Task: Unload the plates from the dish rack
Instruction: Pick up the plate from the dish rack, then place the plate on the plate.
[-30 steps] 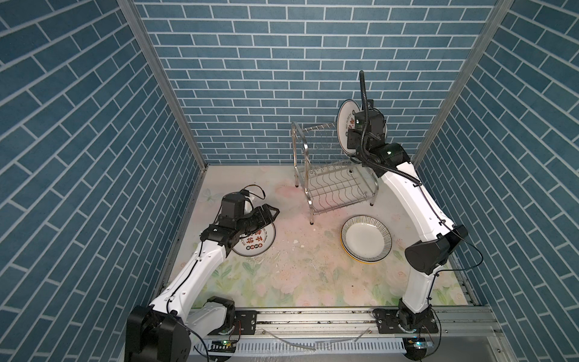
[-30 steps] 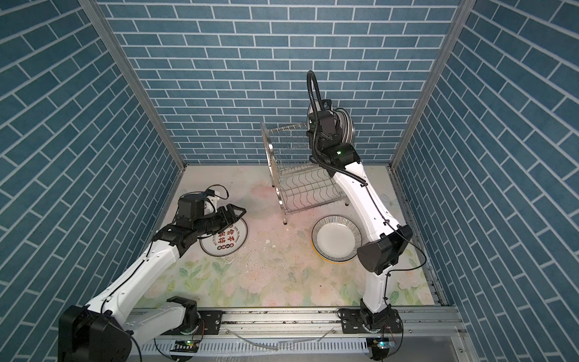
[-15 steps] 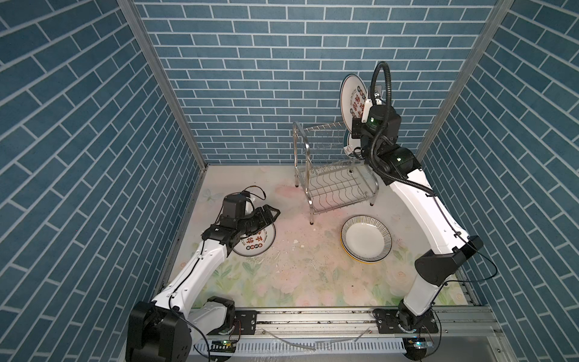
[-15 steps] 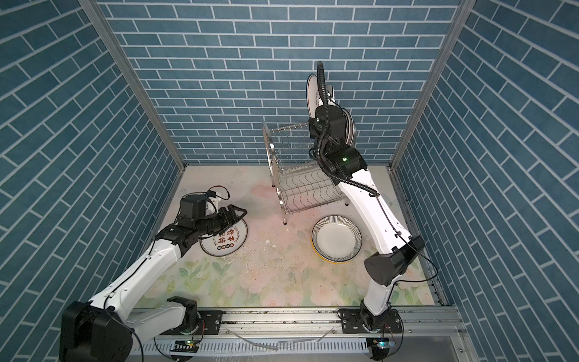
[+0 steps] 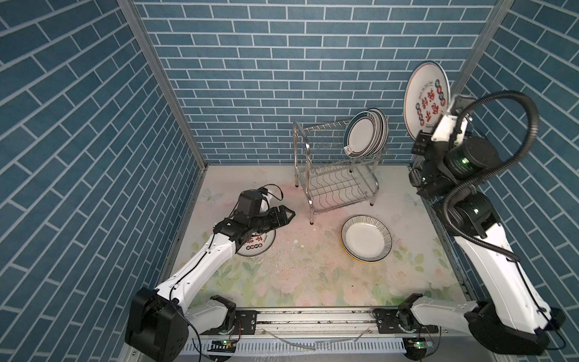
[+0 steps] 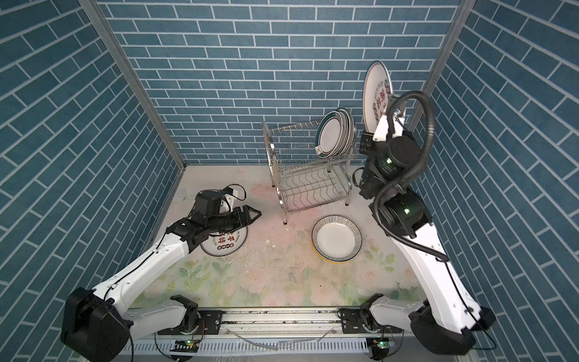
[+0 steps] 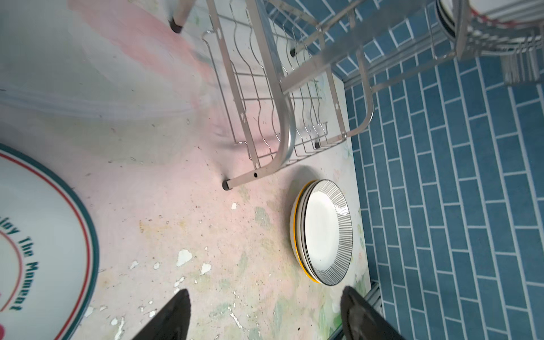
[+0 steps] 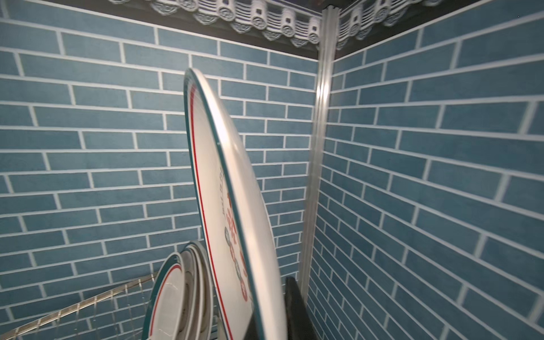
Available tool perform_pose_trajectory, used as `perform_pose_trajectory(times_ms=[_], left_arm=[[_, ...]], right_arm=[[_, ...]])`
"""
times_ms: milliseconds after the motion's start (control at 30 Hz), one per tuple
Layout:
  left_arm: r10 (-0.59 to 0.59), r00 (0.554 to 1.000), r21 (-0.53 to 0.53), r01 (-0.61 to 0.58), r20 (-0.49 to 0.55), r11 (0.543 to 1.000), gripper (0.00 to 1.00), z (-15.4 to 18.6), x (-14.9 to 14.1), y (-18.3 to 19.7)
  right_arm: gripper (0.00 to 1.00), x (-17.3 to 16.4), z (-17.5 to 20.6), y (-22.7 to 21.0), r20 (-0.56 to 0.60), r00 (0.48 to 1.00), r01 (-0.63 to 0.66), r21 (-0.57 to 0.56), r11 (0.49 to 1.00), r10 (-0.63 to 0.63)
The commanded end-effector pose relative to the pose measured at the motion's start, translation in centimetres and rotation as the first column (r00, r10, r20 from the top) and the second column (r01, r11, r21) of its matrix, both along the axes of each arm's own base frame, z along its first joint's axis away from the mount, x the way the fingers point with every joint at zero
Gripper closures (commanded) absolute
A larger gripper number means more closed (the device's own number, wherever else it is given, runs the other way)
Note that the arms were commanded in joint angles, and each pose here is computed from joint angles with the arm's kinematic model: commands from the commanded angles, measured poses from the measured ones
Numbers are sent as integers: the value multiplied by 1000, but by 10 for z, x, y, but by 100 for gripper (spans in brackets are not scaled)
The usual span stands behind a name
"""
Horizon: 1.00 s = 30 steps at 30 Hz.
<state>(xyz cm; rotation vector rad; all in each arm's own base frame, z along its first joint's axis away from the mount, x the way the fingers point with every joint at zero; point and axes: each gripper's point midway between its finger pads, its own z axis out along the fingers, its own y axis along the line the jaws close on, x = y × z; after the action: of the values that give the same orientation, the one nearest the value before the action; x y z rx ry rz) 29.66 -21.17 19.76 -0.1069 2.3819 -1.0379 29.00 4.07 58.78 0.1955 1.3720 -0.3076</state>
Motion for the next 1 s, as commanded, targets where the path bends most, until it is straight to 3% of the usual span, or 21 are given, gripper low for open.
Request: perform_pose_trajectory(times_ms=[0, 133, 300, 533, 733, 900, 967], left_arm=[[-38, 999, 22, 37, 22, 999, 20, -5, -4, -14], [-74, 997, 6, 73, 34, 997, 20, -16, -15, -28], [-99, 995, 15, 99, -3, 995, 19, -43, -28, -39], [-111, 988, 44, 116, -104, 992, 20, -96, -49, -46], [-82, 989, 30, 87, -126, 996, 20, -114, -61, -41], [-59, 991, 35, 64, -122, 997, 21, -116, -68, -32], [-51, 992, 28, 55, -113, 998, 21, -113, -70, -30]], right_arm=[[100, -27, -33, -34, -29, 995, 102, 71, 992, -100], [100, -62, -105, -65, -130, 983, 150, 136, 979, -132], [100, -89, -196, -78, -310, 947, 146, 188, 971, -82], [100, -109, -300, -53, -543, 826, 58, 349, 935, 151], [100, -102, -344, 16, -544, 687, -115, 573, 811, 482], [100, -91, -365, 64, -487, 592, -166, 707, 688, 642], [100, -85, -368, 85, -429, 562, -189, 765, 615, 707]])
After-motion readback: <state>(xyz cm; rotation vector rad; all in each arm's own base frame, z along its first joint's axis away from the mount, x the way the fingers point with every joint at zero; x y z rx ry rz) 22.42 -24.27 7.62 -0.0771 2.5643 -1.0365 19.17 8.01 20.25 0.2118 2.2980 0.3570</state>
